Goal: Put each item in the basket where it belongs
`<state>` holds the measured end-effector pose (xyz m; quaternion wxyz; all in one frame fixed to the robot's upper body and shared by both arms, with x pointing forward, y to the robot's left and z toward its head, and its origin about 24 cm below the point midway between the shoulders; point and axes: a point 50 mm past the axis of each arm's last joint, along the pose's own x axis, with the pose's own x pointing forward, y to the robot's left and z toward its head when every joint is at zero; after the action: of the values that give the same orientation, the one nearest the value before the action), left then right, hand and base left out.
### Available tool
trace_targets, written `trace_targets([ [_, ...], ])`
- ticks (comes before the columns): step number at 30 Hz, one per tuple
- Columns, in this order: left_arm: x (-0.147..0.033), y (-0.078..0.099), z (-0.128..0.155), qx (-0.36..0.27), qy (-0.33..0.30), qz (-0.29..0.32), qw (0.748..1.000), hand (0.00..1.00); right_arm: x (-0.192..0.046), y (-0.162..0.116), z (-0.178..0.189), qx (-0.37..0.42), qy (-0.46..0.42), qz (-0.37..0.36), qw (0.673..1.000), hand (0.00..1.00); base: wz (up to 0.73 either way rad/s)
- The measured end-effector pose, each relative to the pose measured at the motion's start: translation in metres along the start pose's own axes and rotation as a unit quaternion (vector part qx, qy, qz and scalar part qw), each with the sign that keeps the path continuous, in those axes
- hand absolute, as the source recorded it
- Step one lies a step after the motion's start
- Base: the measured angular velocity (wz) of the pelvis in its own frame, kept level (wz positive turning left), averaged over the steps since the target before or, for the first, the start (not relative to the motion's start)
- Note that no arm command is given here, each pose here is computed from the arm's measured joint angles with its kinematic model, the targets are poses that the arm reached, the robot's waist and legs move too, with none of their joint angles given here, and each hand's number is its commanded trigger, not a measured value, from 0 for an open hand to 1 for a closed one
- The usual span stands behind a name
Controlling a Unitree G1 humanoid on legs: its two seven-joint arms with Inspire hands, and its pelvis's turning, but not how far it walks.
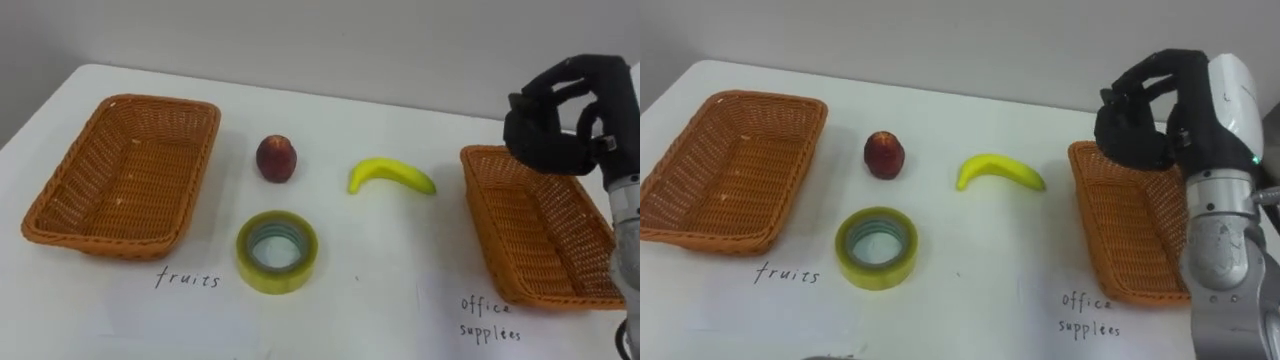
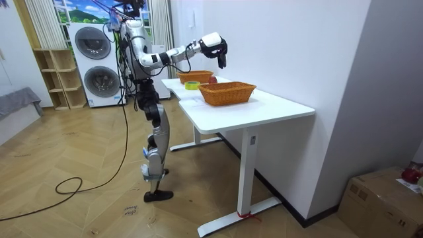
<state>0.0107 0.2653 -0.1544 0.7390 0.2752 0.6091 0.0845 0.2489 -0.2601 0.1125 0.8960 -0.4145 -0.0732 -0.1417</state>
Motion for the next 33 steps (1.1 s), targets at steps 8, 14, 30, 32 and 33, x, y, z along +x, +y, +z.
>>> trace_targets([
  [8,-0.001,-0.001,-0.004,0.001,0.006,-0.001,1.0,0.0,-0.016,0.008,-0.023,0.006,0.042,0.015,0.999,1.0,0.0],
  [14,-0.001,-0.001,-0.005,-0.002,0.005,-0.009,1.0,0.0,-0.023,0.013,-0.036,0.016,0.071,0.029,0.997,1.0,0.0],
  [30,-0.002,0.001,-0.003,-0.006,0.0,0.006,1.0,0.0,-0.03,0.023,-0.059,0.014,0.122,0.05,0.991,1.0,0.0],
  [32,-0.002,0.001,-0.004,-0.006,0.002,0.007,1.0,0.0,-0.032,0.024,-0.062,0.013,0.131,0.053,0.99,1.0,0.0],
  [33,-0.002,0.001,-0.004,-0.006,0.003,0.007,1.0,0.0,-0.033,0.025,-0.065,0.012,0.137,0.055,0.989,1.0,0.0],
])
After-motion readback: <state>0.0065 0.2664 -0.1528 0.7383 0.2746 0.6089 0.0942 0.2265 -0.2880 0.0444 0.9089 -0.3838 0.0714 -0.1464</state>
